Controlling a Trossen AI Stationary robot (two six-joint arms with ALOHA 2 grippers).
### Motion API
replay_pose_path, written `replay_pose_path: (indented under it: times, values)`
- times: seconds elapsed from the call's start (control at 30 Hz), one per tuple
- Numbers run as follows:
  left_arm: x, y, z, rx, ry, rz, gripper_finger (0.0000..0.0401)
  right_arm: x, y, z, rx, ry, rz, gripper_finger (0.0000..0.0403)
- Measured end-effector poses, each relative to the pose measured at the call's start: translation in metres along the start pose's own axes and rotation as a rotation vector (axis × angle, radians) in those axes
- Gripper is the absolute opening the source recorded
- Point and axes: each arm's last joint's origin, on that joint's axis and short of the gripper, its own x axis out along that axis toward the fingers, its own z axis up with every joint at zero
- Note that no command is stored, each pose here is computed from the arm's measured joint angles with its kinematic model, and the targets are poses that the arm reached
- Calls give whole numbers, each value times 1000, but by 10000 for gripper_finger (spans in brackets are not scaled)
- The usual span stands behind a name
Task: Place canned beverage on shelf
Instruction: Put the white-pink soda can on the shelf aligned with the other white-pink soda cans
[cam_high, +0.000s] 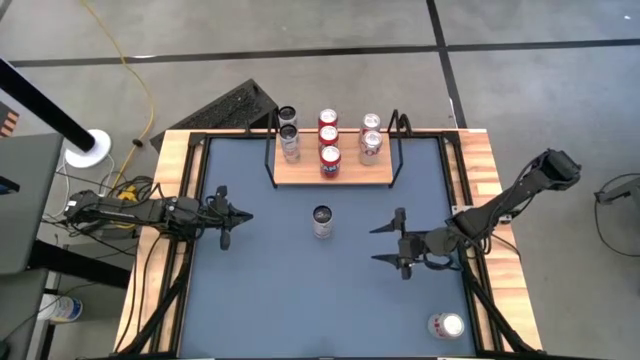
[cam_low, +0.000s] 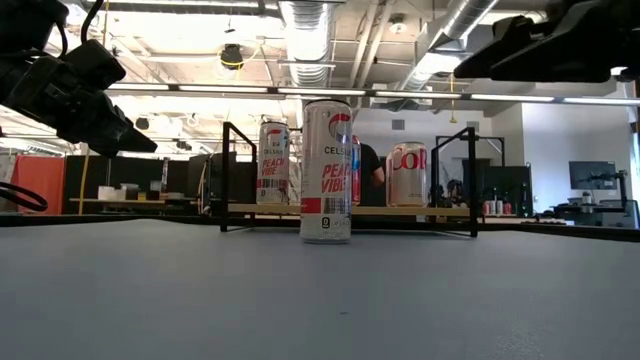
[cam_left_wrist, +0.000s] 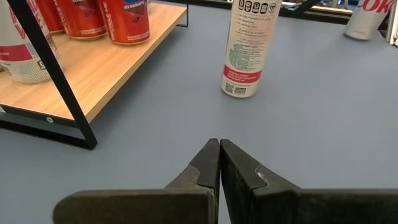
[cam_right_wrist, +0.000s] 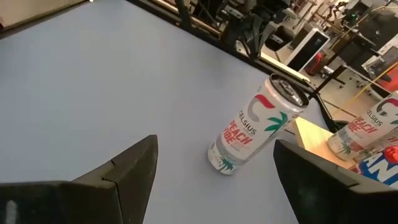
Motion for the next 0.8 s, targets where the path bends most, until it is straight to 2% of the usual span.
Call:
replay_pose_path:
  times: [0.23,0.5,0.7,0.8]
  values:
    - [0,0,0,0,0,0,0,0,0,-1,22,9,4,317]
    - [0,0,0,0,0,0,0,7,-9,-5,154,37,-45,317]
    - [0,0,0,0,0,0,0,25,-12,-19,128,115,-63,317]
    - [0,0,0,0,0,0,0,33,-11,-17,94,71,-62,317]
